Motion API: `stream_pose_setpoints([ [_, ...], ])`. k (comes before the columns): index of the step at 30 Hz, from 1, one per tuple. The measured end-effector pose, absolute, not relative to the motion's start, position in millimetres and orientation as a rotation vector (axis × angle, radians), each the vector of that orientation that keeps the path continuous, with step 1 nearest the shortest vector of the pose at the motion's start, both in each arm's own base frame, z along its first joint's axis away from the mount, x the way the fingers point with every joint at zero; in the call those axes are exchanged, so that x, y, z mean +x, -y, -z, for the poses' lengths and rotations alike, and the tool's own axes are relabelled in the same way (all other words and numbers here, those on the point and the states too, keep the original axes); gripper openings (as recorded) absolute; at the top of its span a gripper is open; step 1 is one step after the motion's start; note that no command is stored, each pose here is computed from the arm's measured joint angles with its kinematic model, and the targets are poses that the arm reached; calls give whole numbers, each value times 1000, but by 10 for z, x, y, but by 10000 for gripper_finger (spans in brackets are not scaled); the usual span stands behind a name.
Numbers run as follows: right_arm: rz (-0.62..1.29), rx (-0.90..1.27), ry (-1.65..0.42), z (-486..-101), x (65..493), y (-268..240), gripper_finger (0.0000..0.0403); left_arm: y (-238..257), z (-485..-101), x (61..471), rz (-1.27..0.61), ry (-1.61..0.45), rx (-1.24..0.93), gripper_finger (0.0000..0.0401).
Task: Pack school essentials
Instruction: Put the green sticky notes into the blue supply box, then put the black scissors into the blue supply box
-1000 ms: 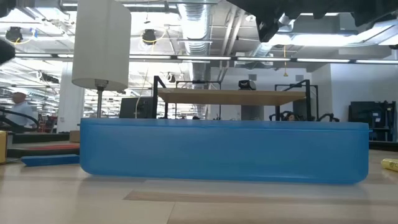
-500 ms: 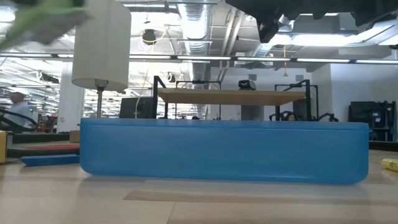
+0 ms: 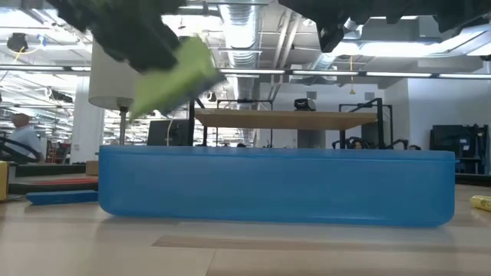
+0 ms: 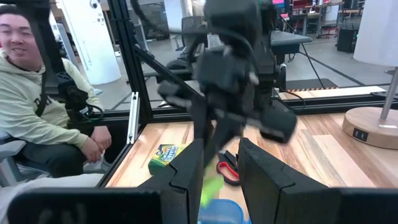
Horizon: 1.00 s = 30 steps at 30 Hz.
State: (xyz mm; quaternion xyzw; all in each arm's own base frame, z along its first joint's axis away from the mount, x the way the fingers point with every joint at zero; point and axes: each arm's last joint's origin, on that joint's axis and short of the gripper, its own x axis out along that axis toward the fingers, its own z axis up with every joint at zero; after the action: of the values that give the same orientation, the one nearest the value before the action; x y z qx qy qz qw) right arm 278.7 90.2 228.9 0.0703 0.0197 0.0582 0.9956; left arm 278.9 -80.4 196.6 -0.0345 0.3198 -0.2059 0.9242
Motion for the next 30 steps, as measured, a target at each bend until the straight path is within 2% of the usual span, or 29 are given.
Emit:
stream_pose_setpoints([
  [11, -115, 138, -55, -2274, 2787, -900, 118, 840, -1644, 3234, 392, -777, -106, 4],
  [14, -114, 140, -66, -2263, 2786, -900, 118, 857, -1625, 3309, 388, -810, -106, 26],
  [18, -114, 140, -68, -2261, 2786, -900, 118, 856, -1620, 3337, 358, -830, -93, 74],
  [24, -114, 141, -69, -2259, 2786, -899, 118, 829, -1819, 3247, 356, -815, -56, 128],
  [30, -113, 142, -74, -2254, 2785, -899, 118, 794, -2261, 2953, 293, -734, 5, 124],
])
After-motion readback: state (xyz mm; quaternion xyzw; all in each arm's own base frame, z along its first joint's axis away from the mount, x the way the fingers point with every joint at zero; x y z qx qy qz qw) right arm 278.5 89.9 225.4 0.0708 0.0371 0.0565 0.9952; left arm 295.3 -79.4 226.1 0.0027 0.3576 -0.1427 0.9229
